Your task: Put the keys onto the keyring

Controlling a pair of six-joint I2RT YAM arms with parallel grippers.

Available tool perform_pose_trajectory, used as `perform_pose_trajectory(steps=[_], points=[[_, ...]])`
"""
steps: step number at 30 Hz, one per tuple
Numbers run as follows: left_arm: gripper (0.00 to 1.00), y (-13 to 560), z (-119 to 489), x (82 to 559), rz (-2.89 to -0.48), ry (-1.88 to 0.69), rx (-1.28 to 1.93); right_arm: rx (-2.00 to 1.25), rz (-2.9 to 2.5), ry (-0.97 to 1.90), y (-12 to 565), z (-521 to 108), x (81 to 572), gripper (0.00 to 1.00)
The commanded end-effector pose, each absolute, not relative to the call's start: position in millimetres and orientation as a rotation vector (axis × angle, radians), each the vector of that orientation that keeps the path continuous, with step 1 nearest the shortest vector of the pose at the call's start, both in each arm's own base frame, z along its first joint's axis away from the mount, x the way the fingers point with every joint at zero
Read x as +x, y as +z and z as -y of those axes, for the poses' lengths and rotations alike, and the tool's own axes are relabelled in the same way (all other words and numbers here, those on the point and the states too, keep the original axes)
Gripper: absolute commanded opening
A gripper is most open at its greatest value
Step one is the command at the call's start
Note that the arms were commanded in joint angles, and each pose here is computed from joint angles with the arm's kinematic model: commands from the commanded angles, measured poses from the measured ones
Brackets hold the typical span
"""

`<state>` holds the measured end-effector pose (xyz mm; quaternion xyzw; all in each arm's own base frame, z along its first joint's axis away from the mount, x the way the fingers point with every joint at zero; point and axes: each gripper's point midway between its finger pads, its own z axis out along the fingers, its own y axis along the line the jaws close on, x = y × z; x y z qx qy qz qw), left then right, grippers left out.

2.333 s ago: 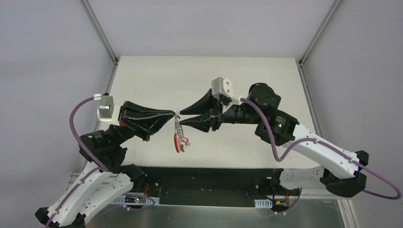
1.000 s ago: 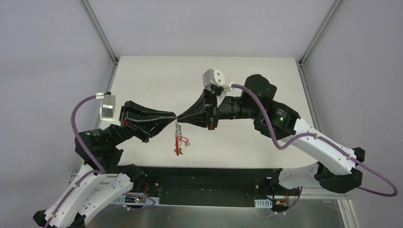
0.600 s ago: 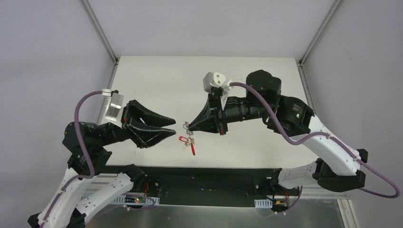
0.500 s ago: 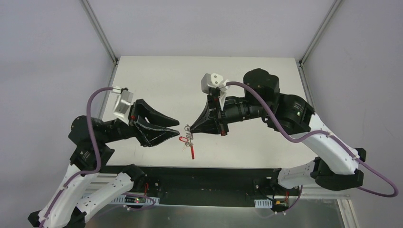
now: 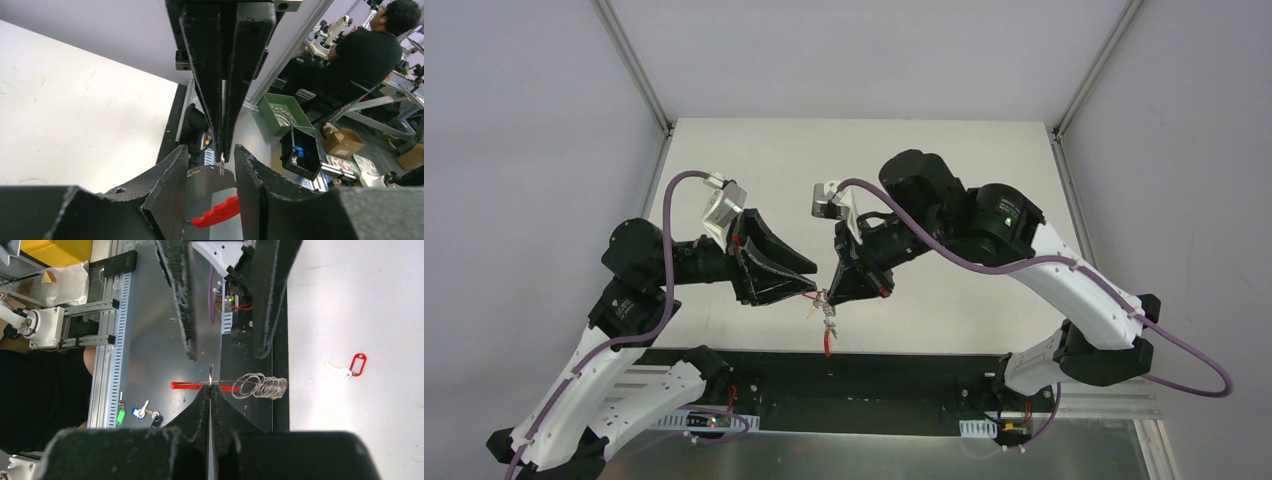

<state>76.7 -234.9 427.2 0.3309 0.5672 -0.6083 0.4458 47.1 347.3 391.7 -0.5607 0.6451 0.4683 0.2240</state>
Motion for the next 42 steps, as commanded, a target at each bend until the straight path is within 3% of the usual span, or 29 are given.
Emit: perform_pose_trajectory(steps=[1, 7, 11, 19, 26, 42], points=[[0.38, 446.3, 230.3, 57.0, -1.322, -1.546, 0.890, -1.538, -1.778, 1.307, 403.0, -341.0, 44.3, 0.00], [0.38, 428.6, 231.7, 66.8, -1.385, -1.495, 0.877, -1.484, -1.917, 1.222, 371.5, -340.1, 59.2, 0.00], [0.45, 396.0, 233.5, 92.1, -1.495, -1.384, 0.810, -1.381, -2.012, 1.118, 345.5, -332.0, 78.1, 0.00], [0.56, 293.6, 226.4, 163.1, -1.882, -1.112, 0.463, -1.164, -2.171, 0.860, 305.0, -284.6, 99.3, 0.00], [0.62, 211.5, 221.0, 192.1, -2.143, -0.957, 0.262, -1.058, -2.195, 0.791, 302.6, -259.0, 103.7, 0.00], [0.48, 70.9, 206.4, 204.6, -2.653, -0.600, -0.143, -1.023, -2.211, 0.765, 295.1, -244.0, 101.7, 0.00]])
